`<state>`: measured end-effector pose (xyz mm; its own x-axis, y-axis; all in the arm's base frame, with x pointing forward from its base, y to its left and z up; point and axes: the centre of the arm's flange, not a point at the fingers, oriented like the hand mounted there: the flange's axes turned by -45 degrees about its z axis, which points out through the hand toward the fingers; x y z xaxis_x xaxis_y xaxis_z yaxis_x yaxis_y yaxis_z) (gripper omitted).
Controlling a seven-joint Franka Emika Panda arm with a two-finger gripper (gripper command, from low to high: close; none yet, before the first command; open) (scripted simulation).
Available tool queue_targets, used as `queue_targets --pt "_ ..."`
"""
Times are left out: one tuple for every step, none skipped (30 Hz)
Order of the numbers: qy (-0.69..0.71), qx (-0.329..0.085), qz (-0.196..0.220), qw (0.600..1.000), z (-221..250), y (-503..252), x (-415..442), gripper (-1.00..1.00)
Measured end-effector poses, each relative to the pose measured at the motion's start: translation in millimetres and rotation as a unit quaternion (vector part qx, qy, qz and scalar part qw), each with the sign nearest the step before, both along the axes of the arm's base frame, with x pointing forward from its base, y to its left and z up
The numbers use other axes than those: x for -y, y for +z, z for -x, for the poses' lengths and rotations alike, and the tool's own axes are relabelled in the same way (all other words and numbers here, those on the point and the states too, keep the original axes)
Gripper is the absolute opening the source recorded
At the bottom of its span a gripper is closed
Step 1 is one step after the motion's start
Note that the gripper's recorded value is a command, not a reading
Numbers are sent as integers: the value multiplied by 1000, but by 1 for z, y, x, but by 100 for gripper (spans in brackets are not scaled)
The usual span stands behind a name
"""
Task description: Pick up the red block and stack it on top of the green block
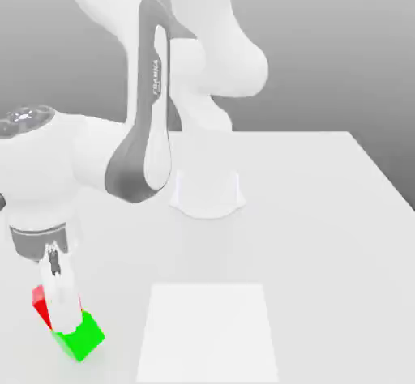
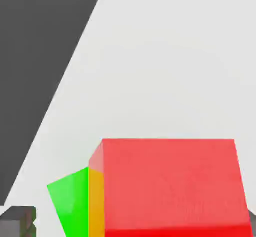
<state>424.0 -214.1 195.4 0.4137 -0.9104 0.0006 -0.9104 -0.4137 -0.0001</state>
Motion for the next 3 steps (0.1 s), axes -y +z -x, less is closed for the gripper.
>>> queue_targets --pt "0 0 0 1000 0 11 0 100" --pt "0 0 0 1000 0 24 0 100" --pt "0 0 0 1000 0 37 0 100"
